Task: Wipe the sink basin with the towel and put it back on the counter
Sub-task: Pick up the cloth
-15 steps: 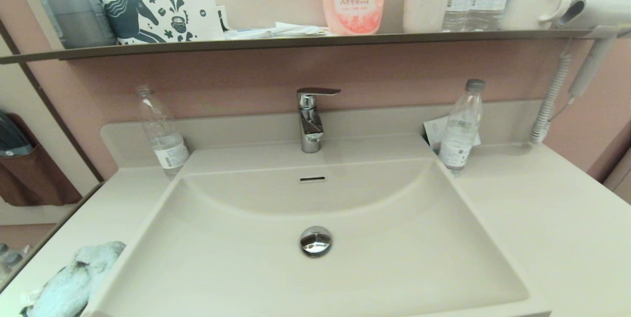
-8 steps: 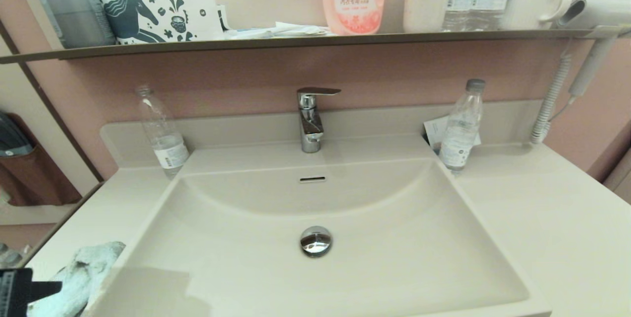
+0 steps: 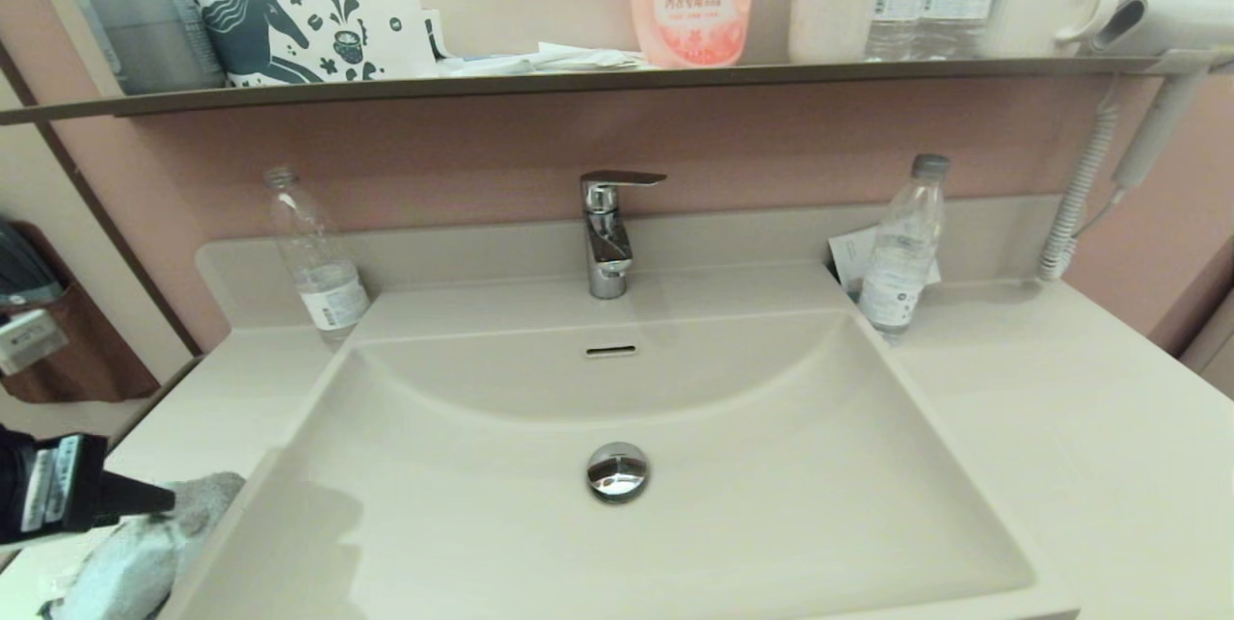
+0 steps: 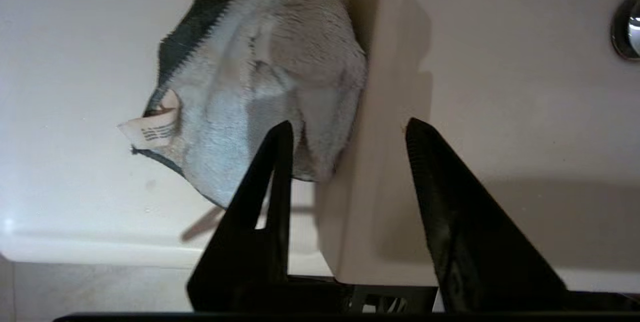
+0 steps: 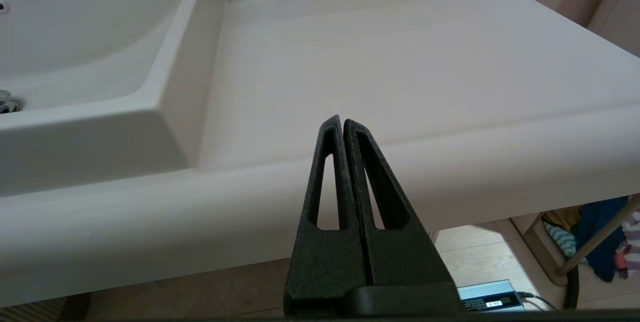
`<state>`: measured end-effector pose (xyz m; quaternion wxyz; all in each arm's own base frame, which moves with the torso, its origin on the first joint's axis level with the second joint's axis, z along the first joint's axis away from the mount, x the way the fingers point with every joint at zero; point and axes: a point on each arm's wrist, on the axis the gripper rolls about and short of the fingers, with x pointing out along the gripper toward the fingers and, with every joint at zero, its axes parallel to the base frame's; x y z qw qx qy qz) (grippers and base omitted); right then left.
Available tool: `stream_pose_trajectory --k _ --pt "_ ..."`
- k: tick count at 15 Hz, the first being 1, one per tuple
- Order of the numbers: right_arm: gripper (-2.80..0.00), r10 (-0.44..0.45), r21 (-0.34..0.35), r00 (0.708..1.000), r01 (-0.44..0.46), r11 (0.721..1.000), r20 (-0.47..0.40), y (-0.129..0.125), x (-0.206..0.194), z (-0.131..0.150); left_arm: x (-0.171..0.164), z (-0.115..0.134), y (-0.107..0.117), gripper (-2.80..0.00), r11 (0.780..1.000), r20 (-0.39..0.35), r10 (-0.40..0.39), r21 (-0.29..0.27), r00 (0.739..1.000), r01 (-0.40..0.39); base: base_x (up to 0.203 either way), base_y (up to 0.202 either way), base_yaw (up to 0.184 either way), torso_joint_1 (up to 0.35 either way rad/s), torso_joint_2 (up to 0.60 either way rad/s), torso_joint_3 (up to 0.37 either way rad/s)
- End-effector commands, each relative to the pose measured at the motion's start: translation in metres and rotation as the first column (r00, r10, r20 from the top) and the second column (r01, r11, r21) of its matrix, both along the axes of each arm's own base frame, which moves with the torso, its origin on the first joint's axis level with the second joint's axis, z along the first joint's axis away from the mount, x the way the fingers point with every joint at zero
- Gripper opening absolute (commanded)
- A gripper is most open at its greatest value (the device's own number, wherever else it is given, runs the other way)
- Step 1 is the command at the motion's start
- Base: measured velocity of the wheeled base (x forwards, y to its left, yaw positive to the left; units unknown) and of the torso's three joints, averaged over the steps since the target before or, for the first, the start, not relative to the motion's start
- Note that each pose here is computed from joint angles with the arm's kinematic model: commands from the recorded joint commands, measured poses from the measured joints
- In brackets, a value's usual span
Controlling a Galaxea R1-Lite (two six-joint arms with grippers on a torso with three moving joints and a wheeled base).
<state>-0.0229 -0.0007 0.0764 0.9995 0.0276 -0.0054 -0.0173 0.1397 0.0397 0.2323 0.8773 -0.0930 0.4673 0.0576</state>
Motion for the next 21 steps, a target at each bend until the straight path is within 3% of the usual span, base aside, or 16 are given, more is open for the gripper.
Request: stream_pose_trajectory --k 1,4,5,7,12,16,21 --pt "-2.80 0.000 0.000 1.000 0.000 1.000 -0.001 0.000 0.000 0.000 0.008 0.000 0.012 0.00 0.999 -0.023 0.044 0.001 0.999 -0.044 0.000 0.000 0.000 0.000 0.00 0.000" --pt "-2.80 0.000 0.000 1.000 0.000 1.000 -0.001 0.000 0.000 0.000 0.009 -0.004 0.020 0.00 0.998 -0.042 0.061 0.011 0.997 -0.061 0.000 0.000 0.000 0.000 0.00 0.000" --pt "-2.80 0.000 0.000 1.000 0.000 1.000 -0.001 0.000 0.000 0.000 0.010 -0.006 0.023 0.00 0.997 -0.050 0.071 0.002 0.996 -0.071 0.000 0.000 0.000 0.000 0.00 0.000" --pt "-2.80 0.000 0.000 1.000 0.000 1.000 -0.001 0.000 0.000 0.000 0.011 -0.010 0.029 0.00 0.995 -0.044 0.067 -0.070 0.997 -0.070 0.000 0.000 0.000 0.000 0.00 0.000" --pt "-2.80 0.000 0.000 1.000 0.000 1.000 -0.001 0.000 0.000 0.000 0.016 -0.023 0.041 0.00 0.989 -0.101 0.097 -0.100 0.990 -0.107 0.000 0.000 0.000 0.000 0.00 0.000" --pt "-2.80 0.000 0.000 1.000 0.000 1.000 -0.001 0.000 0.000 0.000 0.015 -0.042 0.047 0.00 0.990 -0.122 0.094 -0.096 0.988 -0.106 0.000 0.000 0.000 0.000 0.00 0.000" --pt "-2.80 0.000 0.000 1.000 0.000 1.000 -0.001 0.000 0.000 0.000 0.029 -0.071 0.054 0.00 0.986 -0.136 0.083 -0.134 0.987 -0.101 0.000 0.000 0.000 0.000 0.00 0.000"
